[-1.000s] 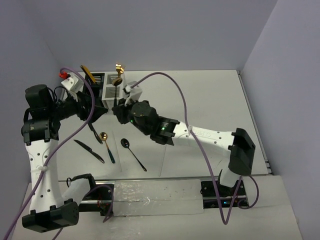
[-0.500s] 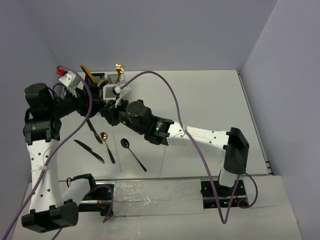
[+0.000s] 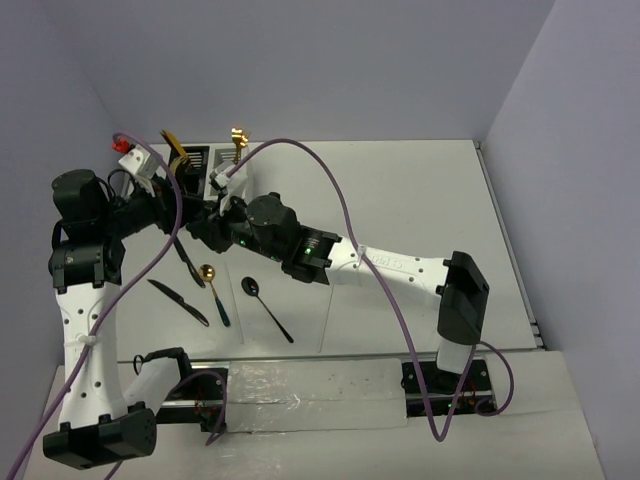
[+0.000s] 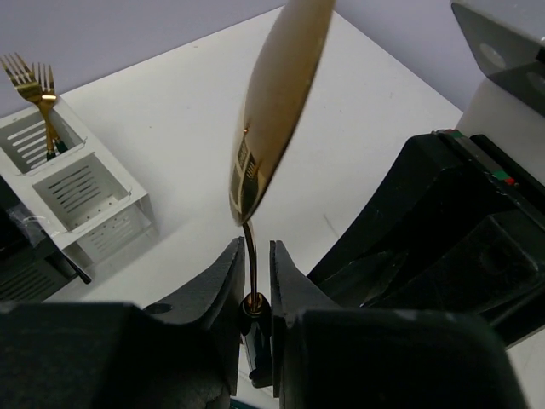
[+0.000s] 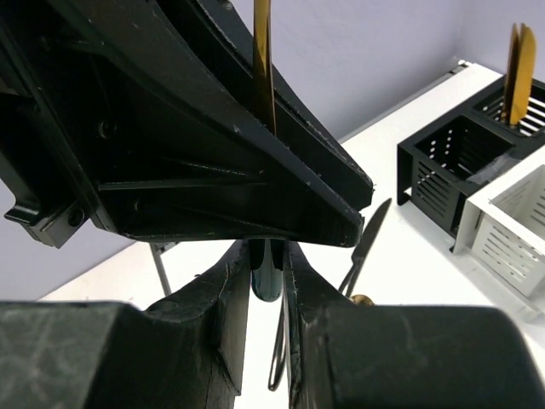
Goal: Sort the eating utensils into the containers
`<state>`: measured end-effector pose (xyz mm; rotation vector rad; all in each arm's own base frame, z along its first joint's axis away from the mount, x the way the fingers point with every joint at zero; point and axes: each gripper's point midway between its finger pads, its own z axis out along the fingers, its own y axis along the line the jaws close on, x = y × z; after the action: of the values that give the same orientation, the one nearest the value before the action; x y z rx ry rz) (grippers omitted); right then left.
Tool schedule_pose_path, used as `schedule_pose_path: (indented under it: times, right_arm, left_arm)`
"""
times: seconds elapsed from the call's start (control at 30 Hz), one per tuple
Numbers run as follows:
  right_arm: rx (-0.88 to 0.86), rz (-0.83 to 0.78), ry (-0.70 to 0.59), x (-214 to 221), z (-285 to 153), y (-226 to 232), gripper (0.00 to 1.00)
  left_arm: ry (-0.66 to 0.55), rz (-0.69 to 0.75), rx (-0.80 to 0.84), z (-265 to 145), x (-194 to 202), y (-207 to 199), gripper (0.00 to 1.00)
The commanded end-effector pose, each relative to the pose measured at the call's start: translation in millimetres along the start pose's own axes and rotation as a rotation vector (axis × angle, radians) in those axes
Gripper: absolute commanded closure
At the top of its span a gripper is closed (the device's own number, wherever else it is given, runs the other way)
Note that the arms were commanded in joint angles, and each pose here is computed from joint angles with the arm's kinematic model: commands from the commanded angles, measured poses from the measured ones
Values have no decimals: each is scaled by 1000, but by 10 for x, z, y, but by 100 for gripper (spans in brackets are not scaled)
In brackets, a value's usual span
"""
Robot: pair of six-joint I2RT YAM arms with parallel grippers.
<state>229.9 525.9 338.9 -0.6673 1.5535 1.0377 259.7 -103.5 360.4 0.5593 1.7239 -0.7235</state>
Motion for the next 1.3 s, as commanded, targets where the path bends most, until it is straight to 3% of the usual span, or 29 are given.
schedule_pose_path:
  times: [0.0, 0.07, 0.1, 0.13, 0.17, 0.2, 0.23, 0.47, 0.5, 0.73, 1.07, 1.27]
  right_arm:
    - [-87, 19, -57, -295, -19, 215, 100]
    - [-63, 29, -53, -291, -4, 114, 95]
    - [-54, 38, -49, -271, 12, 67, 83]
    - [-47, 58, -50, -271, 21, 17, 51]
    - [-51, 69, -42, -236, 11, -15, 37]
    - [-36, 86, -49, -265, 2, -132, 13]
    - [-31, 117, -51, -275, -15, -179, 0]
    - [86, 103, -36, -86, -498, -565, 0]
    - [98, 100, -36, -45, -561, -598, 0]
    - [156, 128, -25, 392, -1013, -785, 0]
    - [228, 121, 13, 614, -1286, -934, 0]
    - [238, 99, 38, 640, -1328, -954, 0]
  left_arm:
    - [-62, 83, -122, -39, -193, 204, 100]
    - [-68, 82, -166, -44, -203, 284, 100]
    - [-76, 84, -182, -36, -216, 326, 100]
    - [-81, 84, -199, -28, -219, 372, 100]
    - [-84, 80, -245, -23, -222, 485, 100]
    - [-87, 74, -269, -4, -205, 559, 100]
    - [-112, 96, -301, 2, -272, 647, 100]
    - [-195, 137, -524, 139, -444, 1587, 100]
    - [-219, 73, -527, 191, -388, 1671, 100]
    - [-324, 23, -584, 616, -230, 2485, 100]
    - [-317, 31, -590, 1048, 167, 3101, 100]
    - [-329, 26, -576, 1119, 471, 3147, 100]
